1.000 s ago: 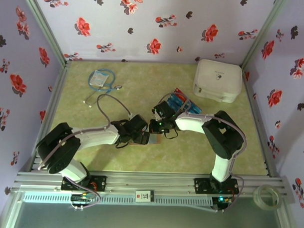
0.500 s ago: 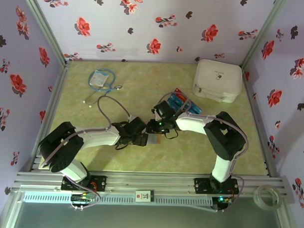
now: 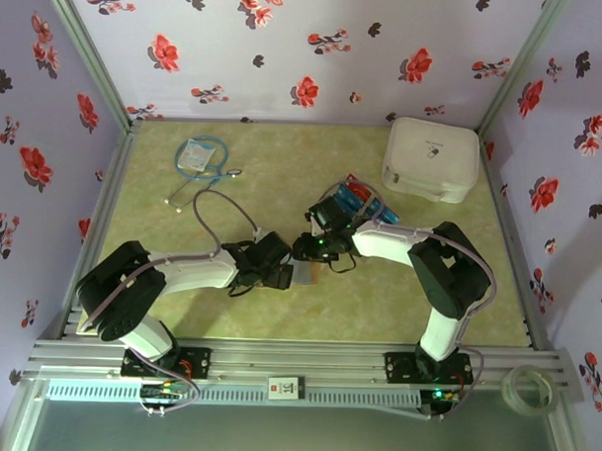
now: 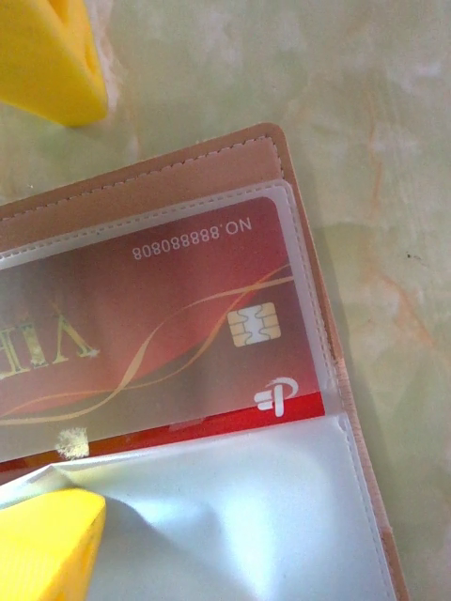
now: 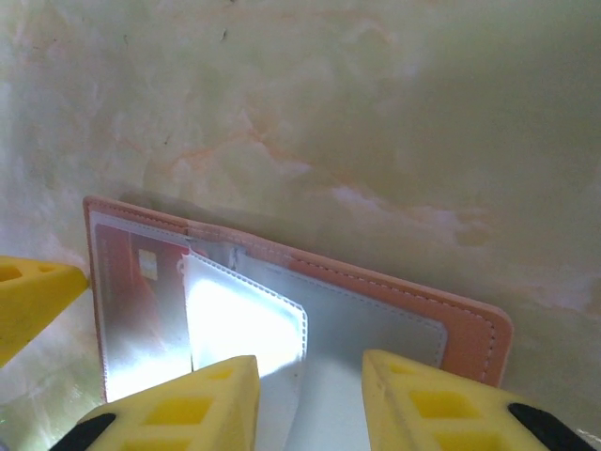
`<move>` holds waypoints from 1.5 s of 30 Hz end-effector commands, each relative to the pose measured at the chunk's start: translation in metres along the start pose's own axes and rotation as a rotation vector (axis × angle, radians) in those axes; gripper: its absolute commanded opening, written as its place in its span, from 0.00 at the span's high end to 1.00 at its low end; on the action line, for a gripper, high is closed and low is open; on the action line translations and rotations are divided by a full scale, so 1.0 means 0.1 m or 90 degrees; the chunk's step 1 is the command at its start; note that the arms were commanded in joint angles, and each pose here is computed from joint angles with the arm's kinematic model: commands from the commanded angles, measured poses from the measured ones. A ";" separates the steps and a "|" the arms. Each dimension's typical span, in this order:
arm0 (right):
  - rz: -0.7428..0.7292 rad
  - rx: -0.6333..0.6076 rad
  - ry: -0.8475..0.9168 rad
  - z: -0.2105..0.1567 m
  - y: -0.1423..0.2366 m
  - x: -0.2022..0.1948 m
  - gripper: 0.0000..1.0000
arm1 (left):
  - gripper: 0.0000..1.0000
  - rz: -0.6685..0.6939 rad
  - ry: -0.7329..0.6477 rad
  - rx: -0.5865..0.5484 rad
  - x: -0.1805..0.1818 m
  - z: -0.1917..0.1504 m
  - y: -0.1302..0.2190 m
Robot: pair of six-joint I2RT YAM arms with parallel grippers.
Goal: Put the credit cards into the card holder
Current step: Flip over the card slot in the card holder.
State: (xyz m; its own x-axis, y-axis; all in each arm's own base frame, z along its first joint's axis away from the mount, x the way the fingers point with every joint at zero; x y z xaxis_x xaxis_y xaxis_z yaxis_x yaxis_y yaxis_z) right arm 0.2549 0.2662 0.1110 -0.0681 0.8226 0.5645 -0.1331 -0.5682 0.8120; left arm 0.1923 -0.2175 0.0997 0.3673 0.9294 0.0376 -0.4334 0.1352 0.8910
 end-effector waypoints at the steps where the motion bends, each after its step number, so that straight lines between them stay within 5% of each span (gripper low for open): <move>1: 0.019 0.017 -0.007 -0.04 -0.07 0.03 0.67 | 0.00 0.036 -0.012 0.020 0.07 -0.11 -0.02; 15: 0.101 0.036 -0.013 -0.05 -0.02 0.32 0.67 | 0.00 0.042 -0.006 -0.033 0.11 0.08 0.27; 20: 0.124 0.033 0.001 -0.10 0.04 0.54 0.55 | 0.00 0.052 0.048 -0.102 0.35 0.22 0.64; 26: 0.127 0.039 0.006 -0.13 -0.16 0.74 0.54 | 0.00 0.058 0.130 -0.156 0.71 0.19 0.91; 36: 0.116 0.052 -0.012 -0.11 -0.64 0.73 0.55 | 0.00 0.051 0.163 -0.147 0.85 0.06 0.89; 45: 0.149 0.031 0.012 -0.01 -0.33 0.93 0.54 | 0.00 0.053 0.163 -0.139 0.86 0.00 0.82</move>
State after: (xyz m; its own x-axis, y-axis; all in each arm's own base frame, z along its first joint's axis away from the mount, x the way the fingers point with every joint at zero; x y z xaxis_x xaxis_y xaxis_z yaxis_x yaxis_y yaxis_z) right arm 0.2462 0.3617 0.1069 -0.0874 0.6938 0.7149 -0.0379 -0.7194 0.6935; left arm 0.1887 -0.1298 0.1793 0.1364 0.9904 -0.0235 -0.6225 0.1042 0.7756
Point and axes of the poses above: each hand's point on the last joint's axis, 136 mm out from that joint toward the fingers, its own y axis back along the fingers, its own x axis along the line the jaws close on, z = x × y, the point moved 9 cm from there along y, back along the fingers, and after that the axes turned 9 degrees about -y, right-handed, at the moved point
